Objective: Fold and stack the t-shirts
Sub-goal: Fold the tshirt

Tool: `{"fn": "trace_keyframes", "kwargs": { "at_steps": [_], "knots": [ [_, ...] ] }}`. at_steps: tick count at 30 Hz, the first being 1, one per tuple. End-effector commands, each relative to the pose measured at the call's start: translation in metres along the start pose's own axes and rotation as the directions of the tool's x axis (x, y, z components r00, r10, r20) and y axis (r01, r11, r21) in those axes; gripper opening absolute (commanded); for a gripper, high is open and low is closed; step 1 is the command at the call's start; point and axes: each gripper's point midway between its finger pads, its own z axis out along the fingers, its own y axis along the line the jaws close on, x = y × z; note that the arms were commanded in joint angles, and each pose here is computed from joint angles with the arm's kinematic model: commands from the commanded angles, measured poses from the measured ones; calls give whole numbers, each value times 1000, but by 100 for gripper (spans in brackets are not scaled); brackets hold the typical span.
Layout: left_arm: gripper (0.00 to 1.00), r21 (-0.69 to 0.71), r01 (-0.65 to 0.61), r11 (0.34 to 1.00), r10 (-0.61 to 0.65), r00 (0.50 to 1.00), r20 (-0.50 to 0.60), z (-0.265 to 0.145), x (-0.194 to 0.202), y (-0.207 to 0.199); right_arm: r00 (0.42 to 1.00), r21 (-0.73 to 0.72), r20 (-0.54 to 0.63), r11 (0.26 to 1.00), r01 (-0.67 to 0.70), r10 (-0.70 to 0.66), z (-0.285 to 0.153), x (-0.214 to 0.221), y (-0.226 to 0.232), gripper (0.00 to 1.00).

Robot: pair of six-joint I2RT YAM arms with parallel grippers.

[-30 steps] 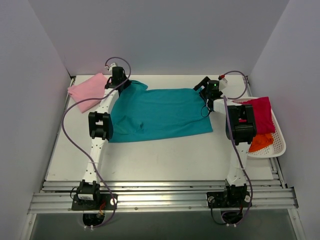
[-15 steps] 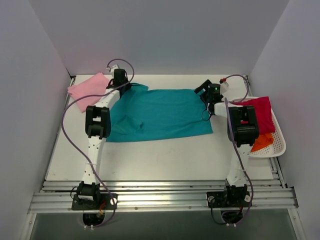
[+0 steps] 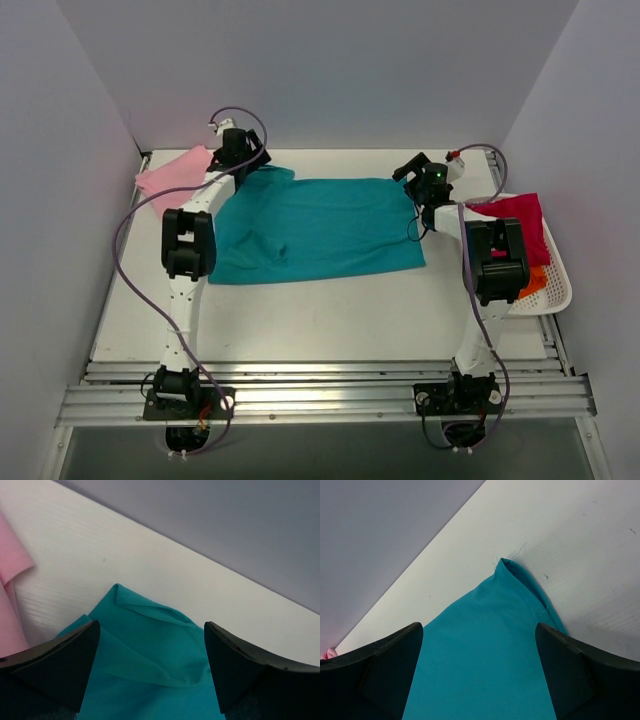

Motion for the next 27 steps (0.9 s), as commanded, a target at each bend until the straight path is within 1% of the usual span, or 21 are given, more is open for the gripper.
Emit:
{"fn": "trace_keyframes", "kwargs": {
  "at_steps": [1,5,6,11,14,20,23,27],
  "knots": [
    [94,60,-13,998,7,994,112,-11,-53,-26,999,-28,43,1000,7,-6,-3,-16,11,91],
    [94,45,-23,999,20,997,77,11,-43,-24,999,-26,45,1000,7,-6,1,-16,10,91],
    [94,62,-23,998,17,995,94,17,-46,-28,999,-21,45,1000,8,-7,2,-15,8,91],
    [94,80,-15,997,6,994,108,34,-38,-26,999,-13,43,1000,7,-6,8,-12,2,91],
    [94,70,-10,997,4,996,93,42,-26,-19,999,-8,39,1000,2,-1,13,-10,-4,91],
    [94,69,11,998,-14,999,36,52,-2,-10,1000,0,27,1000,-10,10,20,-4,-15,91],
    [94,60,15,998,-16,999,29,51,-2,-9,999,3,20,1000,-26,26,23,-2,-22,91],
    [100,51,17,999,-17,1000,4,49,7,-10,999,13,22,999,-31,30,24,-3,-29,91]
  ]
}}
